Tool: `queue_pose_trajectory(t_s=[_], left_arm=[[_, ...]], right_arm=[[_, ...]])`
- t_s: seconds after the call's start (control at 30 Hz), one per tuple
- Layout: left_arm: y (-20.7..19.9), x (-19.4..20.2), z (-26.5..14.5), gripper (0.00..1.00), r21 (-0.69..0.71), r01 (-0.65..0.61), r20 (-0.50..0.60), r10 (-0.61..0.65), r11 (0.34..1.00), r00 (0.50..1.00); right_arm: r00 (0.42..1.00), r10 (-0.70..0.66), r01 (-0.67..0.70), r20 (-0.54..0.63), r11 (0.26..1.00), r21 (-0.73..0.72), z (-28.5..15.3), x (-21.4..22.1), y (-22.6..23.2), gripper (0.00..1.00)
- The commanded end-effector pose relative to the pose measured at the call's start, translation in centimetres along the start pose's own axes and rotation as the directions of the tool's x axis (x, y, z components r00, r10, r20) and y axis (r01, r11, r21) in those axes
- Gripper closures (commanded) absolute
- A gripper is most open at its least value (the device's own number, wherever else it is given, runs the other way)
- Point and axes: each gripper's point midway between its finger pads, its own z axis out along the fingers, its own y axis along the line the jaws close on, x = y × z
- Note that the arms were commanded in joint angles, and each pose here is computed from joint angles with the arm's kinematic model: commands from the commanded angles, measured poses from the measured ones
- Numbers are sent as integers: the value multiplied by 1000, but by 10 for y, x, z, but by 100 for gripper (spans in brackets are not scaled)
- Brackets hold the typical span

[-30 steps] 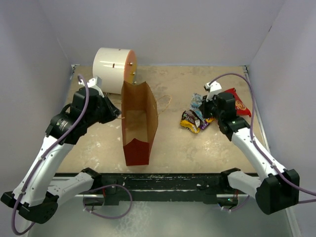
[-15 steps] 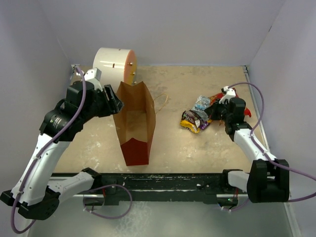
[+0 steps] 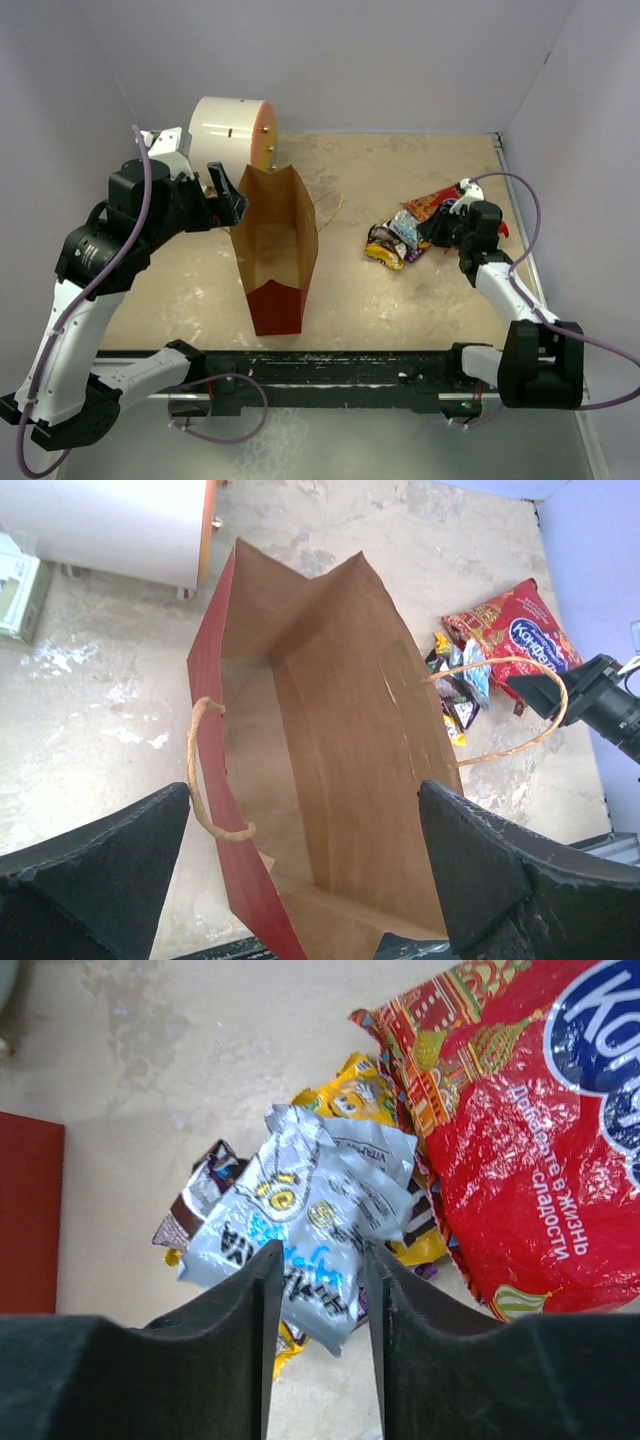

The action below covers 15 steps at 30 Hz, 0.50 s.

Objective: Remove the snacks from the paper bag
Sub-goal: Place the snack at the center of the board, then reset both arms

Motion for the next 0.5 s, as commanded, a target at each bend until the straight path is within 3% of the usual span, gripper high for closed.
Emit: queue_pose_trajectory(t_s=[0.0,0.1,0.2,0.27,0.3,0.33,0.47], left_arm=[[-2,-21,-11,1,-1,-24,59,24,1000,998],[-4,-25,-15,1,8,-21,68,21,1000,997],[-8,-30,-19,1,25,-22,82,20,999,996],[-12,-33,-20,1,45,-30,92,26,999,995],[-14,-35,-20,1,52,-34,95,29,998,995],[-16,-37,-20,1,59,-35,99,30,998,995],[-24,-44,-19,1,86,-24,114,14,996,993]], right_arm=[[1000,-28,28,-13,999,33,-1,-12,-4,57],[993,-103,108,-64,991,77,-9,-15,-11,51],[989,-111,121,-96,987,106,-15,-29,-9,38],[985,-122,134,-124,987,92,-20,-38,4,23],[984,-136,147,-114,985,95,-23,-51,14,7],[985,-144,153,-98,984,91,-26,-64,30,1],[987,-147,146,-63,989,-18,-47,-96,108,0]])
